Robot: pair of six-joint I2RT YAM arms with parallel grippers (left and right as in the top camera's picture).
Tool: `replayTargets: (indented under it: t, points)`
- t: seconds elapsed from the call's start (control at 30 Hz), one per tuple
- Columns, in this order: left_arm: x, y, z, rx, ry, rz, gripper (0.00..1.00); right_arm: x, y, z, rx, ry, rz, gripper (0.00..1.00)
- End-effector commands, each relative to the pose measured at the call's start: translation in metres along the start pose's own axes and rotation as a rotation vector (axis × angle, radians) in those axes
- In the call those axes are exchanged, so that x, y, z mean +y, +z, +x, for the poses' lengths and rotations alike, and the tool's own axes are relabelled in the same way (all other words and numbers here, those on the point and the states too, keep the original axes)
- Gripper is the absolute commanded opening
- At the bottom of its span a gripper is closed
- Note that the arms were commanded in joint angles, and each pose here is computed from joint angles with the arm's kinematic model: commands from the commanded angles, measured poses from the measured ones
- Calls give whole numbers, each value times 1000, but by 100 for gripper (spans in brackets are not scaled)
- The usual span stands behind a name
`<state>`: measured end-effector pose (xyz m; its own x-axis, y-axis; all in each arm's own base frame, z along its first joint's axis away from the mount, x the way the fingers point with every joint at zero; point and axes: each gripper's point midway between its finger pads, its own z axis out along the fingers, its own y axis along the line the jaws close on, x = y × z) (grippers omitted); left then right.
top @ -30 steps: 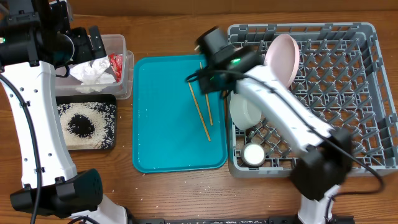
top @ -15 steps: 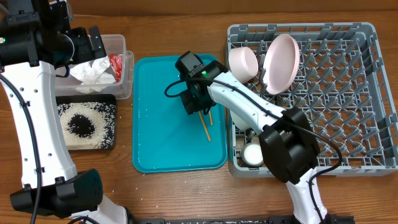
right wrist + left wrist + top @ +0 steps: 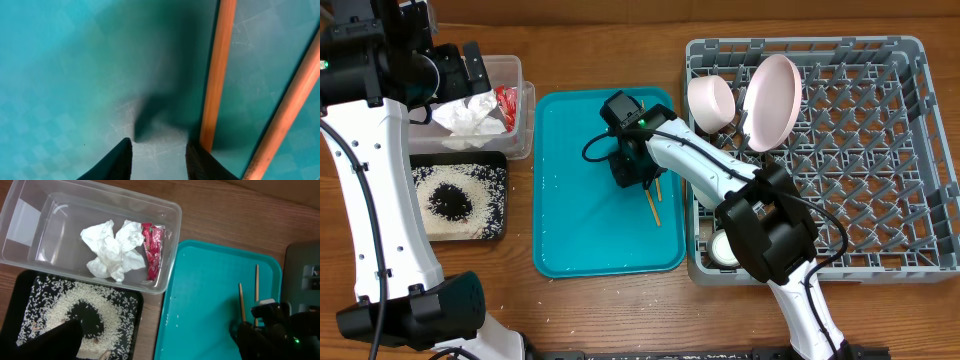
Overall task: Sort waste into correct bins and load items into the dishwasher
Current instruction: 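Lower the right gripper over the chopsticks and close on one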
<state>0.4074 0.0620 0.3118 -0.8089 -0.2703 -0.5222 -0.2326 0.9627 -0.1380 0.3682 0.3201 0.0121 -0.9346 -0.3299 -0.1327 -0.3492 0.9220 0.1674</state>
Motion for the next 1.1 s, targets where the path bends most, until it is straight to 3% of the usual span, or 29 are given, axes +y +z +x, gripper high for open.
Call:
replayTargets:
  t: [0.0,0.27,0.57,0.93,1.07]
  points:
    - [-2,0,-3,-7,-8,-3,100,-3,3,-3,-8,1,11,34]
    - [-2,0,-3,-7,-8,-3,100,-11,-28,-35,-131,-13,100,34]
    - [-2,0,-3,-7,-8,-3,100,-34,-27,-43,-176,-45,232,35]
    - [-2,0,-3,-7,-8,-3,100,-48,-7,-39,-165,-24,238,35]
    - [-2,0,-3,-7,-6,-2,100,-36,3,-30,-115,-20,157,34]
